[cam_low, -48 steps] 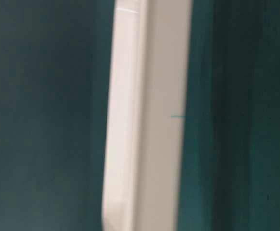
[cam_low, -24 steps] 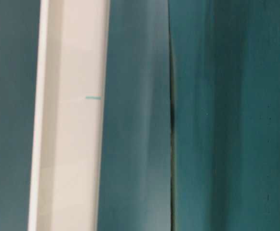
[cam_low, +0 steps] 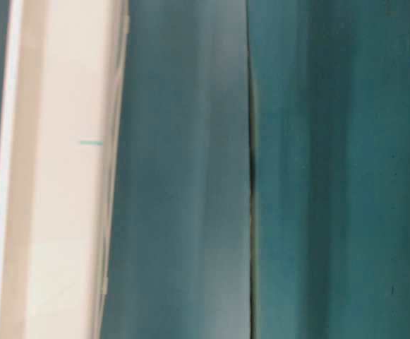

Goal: Lift the white case with both hands.
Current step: 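Lift the gripped tray upward with both grippers together, then lower the held tray back down onto the table with both grippers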

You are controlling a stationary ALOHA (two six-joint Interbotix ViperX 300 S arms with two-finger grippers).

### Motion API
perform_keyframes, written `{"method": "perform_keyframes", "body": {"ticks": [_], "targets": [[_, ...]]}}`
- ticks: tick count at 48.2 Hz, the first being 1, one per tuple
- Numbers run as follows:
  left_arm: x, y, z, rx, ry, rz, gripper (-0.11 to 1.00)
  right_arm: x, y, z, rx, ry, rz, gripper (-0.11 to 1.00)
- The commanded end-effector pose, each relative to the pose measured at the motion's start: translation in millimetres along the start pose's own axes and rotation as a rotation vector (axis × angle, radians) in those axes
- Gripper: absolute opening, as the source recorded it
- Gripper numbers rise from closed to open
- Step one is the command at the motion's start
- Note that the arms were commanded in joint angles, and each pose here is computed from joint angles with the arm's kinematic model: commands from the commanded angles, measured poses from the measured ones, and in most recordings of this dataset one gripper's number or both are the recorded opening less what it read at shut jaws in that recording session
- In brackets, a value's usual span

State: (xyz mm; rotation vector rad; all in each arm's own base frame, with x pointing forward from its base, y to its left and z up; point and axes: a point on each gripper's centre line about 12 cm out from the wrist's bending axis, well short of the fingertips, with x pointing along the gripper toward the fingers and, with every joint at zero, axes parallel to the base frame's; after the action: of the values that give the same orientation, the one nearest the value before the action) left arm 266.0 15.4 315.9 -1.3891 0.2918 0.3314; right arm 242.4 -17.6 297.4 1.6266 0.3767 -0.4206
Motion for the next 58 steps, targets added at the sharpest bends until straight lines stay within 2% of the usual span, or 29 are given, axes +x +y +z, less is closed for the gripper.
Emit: {"method": "perform_keyframes", "body": {"ticks": [1,10,17,24,36,50,58], "targets": [[-1,-24,4,0.002,-0.009,-0.061,0.08,0,29,-1,-0.020,0.000,0.039,0.10],[-8,-42,7,-0.001,-0.017,-0.098,0.08,-8,52,-3,-0.039,0.009,0.025,0.10],[-18,-59,11,0.002,-0.021,-0.102,0.08,-18,69,-6,-0.054,0.017,0.019,0.10],[-29,-76,15,-0.005,-0.023,-0.096,0.08,-23,76,-7,-0.050,0.023,0.006,0.10],[-45,-110,21,-0.003,-0.029,-0.112,0.08,-33,93,-8,-0.049,0.021,0.039,0.10],[-46,-114,22,-0.006,-0.029,-0.110,0.08,-46,114,-9,-0.059,0.022,0.080,0.10],[-48,-113,22,-0.036,-0.026,-0.098,0.08,-54,126,-11,-0.054,0.025,0.098,0.10]]}}
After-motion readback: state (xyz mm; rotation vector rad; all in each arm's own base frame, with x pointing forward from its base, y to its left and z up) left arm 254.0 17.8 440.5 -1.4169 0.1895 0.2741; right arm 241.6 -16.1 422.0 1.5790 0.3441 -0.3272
